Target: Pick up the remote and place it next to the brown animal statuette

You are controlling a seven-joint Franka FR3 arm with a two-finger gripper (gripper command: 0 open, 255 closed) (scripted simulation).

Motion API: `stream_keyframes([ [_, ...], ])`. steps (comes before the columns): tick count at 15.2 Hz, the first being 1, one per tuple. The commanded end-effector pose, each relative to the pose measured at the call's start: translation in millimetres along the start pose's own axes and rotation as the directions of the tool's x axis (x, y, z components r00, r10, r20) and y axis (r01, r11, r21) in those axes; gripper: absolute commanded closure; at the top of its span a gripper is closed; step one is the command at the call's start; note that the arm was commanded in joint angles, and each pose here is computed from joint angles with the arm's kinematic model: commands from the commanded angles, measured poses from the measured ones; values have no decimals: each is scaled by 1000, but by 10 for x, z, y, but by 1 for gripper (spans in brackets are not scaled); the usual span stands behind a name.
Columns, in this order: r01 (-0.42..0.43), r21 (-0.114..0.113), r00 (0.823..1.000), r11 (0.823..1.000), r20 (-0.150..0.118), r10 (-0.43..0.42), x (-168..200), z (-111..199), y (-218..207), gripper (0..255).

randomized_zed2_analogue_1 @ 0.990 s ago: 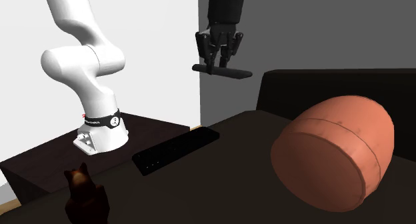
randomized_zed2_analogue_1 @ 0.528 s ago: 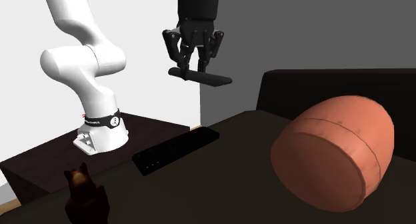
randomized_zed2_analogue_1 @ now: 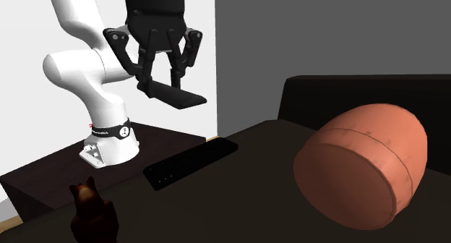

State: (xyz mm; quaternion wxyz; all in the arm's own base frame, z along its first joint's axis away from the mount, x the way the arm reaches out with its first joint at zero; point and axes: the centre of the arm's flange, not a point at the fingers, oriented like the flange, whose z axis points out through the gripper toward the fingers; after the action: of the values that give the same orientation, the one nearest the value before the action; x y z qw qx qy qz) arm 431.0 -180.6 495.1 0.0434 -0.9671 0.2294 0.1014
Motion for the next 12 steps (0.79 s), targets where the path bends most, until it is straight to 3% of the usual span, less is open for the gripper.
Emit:
stream_keyframes([
  [1, 1, 0, 1000, 1000, 0, -1, 58, -8, 252, 255],
  [12, 1, 0, 1000, 1000, 0, -1, 274, -112, 1684, 255],
])
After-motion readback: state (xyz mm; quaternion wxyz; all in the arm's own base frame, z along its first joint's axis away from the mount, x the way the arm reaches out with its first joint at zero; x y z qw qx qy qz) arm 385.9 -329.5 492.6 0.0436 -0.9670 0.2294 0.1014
